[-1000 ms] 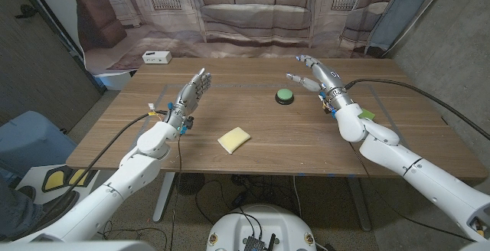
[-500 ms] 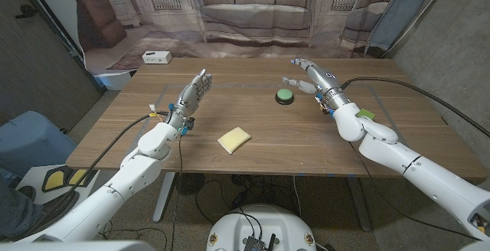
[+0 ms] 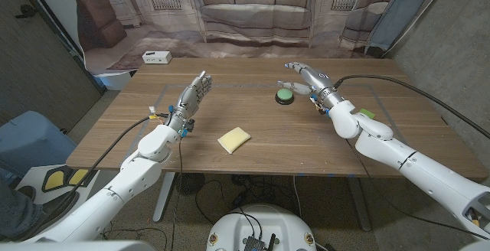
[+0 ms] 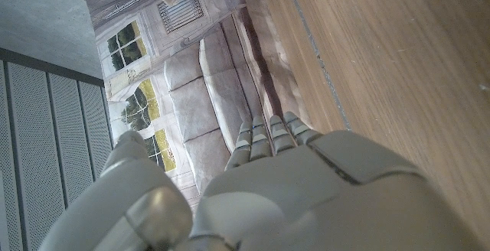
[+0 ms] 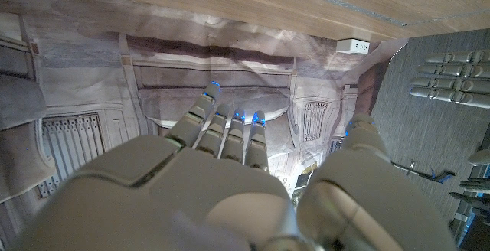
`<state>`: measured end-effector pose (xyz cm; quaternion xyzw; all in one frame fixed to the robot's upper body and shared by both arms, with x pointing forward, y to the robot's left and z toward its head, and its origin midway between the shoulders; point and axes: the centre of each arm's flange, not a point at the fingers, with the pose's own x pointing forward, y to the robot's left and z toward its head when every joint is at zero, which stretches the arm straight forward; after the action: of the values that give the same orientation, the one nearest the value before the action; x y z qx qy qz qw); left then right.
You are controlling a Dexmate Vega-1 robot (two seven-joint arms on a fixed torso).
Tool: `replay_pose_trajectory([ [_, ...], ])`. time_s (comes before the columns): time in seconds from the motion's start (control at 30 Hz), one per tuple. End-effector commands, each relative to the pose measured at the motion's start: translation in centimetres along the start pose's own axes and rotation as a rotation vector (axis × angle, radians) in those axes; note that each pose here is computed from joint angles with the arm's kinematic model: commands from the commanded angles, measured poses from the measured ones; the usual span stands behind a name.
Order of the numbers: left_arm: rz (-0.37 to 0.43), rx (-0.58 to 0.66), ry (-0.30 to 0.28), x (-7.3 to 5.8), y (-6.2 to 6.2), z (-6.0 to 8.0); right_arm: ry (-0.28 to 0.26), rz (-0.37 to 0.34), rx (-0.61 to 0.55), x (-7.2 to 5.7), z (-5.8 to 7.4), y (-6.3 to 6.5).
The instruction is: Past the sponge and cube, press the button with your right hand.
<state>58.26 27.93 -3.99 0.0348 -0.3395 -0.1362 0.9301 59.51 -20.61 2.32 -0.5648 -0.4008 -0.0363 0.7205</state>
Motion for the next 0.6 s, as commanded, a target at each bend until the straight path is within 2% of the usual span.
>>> replay_pose_trajectory([
  [0.03, 0.001, 0.000, -0.001, -0.10, -0.03, 0.10, 0.012, 0.068, -0.003, 0.94, -0.27, 1.00],
  [0.6, -0.009, 0.000, -0.005, -0.12, 0.09, 0.27, -0.001, 0.144, -0.053, 1.84, 0.57, 2.00],
])
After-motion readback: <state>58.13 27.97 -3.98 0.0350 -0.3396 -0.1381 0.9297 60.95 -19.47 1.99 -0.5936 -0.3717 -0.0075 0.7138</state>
